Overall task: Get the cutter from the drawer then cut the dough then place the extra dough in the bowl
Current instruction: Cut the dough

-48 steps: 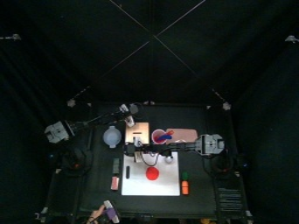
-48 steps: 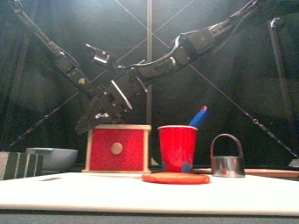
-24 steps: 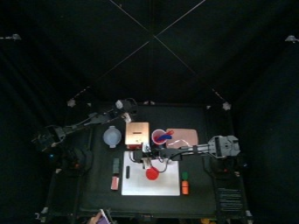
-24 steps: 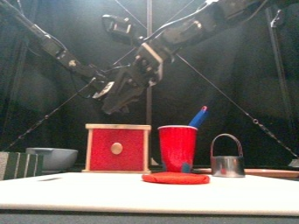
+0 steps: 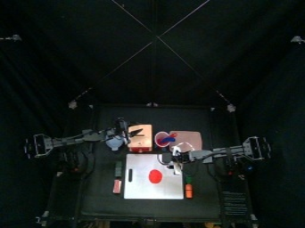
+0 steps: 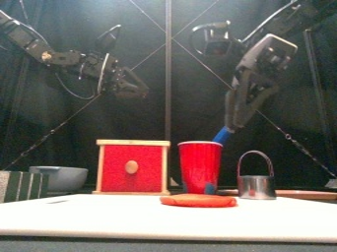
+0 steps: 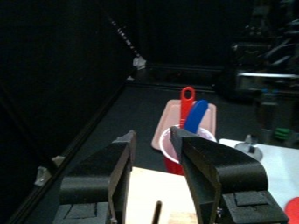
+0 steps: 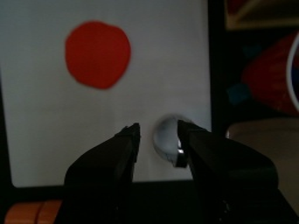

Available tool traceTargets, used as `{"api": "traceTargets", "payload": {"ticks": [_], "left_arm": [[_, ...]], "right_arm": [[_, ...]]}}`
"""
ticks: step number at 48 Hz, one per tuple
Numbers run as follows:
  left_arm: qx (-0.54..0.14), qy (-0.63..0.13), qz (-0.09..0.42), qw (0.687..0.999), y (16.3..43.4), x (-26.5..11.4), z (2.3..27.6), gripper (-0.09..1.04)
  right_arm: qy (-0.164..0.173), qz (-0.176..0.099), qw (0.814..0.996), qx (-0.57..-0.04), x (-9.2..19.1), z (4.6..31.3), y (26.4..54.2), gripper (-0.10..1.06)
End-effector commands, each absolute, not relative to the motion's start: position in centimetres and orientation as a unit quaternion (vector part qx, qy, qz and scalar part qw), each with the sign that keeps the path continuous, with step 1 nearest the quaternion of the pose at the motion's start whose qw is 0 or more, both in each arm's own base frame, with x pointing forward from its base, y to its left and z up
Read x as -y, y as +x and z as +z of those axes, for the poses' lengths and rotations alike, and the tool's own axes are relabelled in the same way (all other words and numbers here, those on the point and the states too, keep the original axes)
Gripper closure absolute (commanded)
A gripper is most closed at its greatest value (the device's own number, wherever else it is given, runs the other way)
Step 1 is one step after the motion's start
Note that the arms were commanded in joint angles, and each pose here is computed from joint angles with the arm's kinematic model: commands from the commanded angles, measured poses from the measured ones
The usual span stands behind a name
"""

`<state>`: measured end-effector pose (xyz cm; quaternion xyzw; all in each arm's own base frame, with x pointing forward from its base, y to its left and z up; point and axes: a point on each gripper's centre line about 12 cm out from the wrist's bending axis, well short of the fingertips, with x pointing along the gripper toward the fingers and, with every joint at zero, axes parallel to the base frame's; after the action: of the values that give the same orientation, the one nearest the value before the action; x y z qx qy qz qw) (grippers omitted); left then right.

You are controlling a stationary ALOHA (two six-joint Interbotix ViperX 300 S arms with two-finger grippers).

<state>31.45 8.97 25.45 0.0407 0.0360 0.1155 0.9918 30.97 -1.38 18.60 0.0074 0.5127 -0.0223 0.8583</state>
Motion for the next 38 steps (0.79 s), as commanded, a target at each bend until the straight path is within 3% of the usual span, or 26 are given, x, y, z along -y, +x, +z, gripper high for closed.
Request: {"api": "traceTargets", "payload": {"ticks": [1,12,23,29,38], "left_arm": [[-0.017,0.039,0.087,0.995,31.5,-7.0,25.5,0.17],[-0.036,0.008,0.085,0.996,30.7,-5.9,23.5,0.17],[-0.068,0.032,0.035,0.997,30.5,-3.5,21.5,0.17],[-0.076,0.027,0.033,0.996,30.2,-3.2,20.9,0.18],[-0.088,0.025,0.029,0.995,29.8,-2.9,20.1,0.18]], "right_arm": [[0.001,-0.031,0.866,-0.500,2.1,19.5,30.9,0.19],[-0.009,-0.044,0.854,-0.519,3.3,18.0,30.5,0.19],[0.005,-0.043,0.854,-0.519,3.2,16.8,31.2,0.23],[0.022,-0.042,0.854,-0.518,2.9,16.8,31.3,0.34],[0.020,-0.036,0.864,-0.501,2.4,18.2,31.9,0.46]]}}
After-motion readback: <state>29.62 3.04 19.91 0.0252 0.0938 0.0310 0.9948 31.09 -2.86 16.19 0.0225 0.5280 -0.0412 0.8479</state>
